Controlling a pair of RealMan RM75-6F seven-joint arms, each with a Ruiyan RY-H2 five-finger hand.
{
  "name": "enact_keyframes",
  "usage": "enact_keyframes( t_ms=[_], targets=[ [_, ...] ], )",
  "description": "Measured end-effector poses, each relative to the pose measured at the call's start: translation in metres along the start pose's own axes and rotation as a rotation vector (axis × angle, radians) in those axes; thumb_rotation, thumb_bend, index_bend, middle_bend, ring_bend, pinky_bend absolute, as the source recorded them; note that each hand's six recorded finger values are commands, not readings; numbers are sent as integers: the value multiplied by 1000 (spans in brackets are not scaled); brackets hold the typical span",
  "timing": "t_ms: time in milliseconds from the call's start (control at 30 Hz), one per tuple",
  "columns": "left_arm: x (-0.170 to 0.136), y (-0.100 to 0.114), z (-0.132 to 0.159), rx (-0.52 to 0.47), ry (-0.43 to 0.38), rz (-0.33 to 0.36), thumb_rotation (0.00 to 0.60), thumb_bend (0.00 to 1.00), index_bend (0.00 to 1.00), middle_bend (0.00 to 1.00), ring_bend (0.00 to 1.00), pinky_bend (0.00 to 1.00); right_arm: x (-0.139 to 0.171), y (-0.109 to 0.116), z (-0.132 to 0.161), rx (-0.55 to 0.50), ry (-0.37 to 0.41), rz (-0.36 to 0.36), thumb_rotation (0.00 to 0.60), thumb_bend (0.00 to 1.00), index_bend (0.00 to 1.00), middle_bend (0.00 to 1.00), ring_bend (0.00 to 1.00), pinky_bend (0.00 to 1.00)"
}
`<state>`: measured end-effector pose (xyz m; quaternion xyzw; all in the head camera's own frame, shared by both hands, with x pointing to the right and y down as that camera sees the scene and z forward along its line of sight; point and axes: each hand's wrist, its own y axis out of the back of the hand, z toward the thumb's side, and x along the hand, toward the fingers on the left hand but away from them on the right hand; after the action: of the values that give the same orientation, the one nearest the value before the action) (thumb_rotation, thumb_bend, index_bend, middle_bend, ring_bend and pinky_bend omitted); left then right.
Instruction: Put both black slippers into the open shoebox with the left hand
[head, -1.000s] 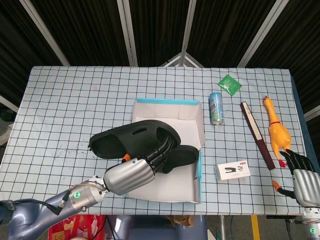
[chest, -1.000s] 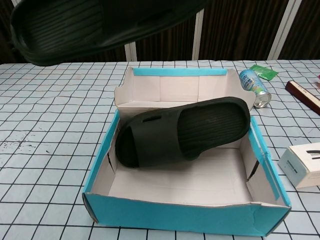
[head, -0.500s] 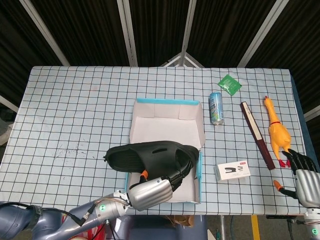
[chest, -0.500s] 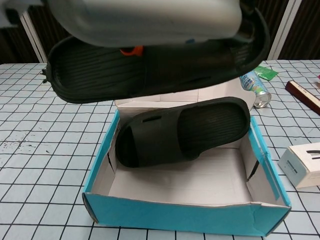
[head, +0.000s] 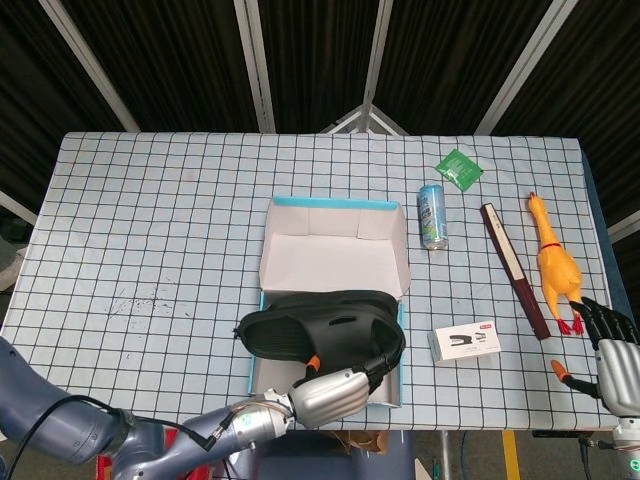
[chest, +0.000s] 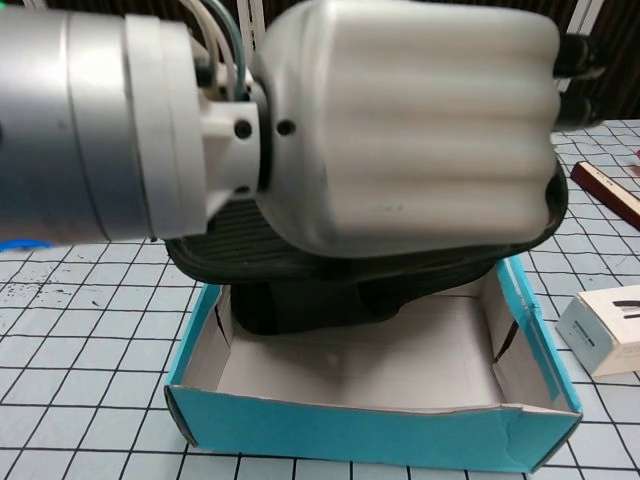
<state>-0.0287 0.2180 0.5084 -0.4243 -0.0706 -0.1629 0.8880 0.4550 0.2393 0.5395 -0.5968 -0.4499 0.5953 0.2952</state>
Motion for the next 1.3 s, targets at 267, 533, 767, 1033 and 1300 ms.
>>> enact_keyframes(
  t_ms=[267,533,767,1033,1300],
  targets=[
    [3,4,16,12,-22,-11,600,500,614,586,94,88,0,1,0,-7,1,-5,600,259,153,114,117,99],
    [10,5,30,25,-43,-26,600,501,614,587,94,88,0,1,0,-6,3,-5,600,258,152,113,117,99],
    [19,3,37,23,-50,-21,600,502,614,588,94,88,1,2,-2,-10,0,-10,600,258,152,113,117,99],
    [21,-2,46,26,-66,-21,600,503,617,589,94,88,1,3,-2,-13,1,-13,600,258,153,113,117,99],
    [22,-2,54,64,-84,7,600,508,621,592,104,88,2,4,-3,-15,3,-16,600,259,152,113,117,98]
  ],
)
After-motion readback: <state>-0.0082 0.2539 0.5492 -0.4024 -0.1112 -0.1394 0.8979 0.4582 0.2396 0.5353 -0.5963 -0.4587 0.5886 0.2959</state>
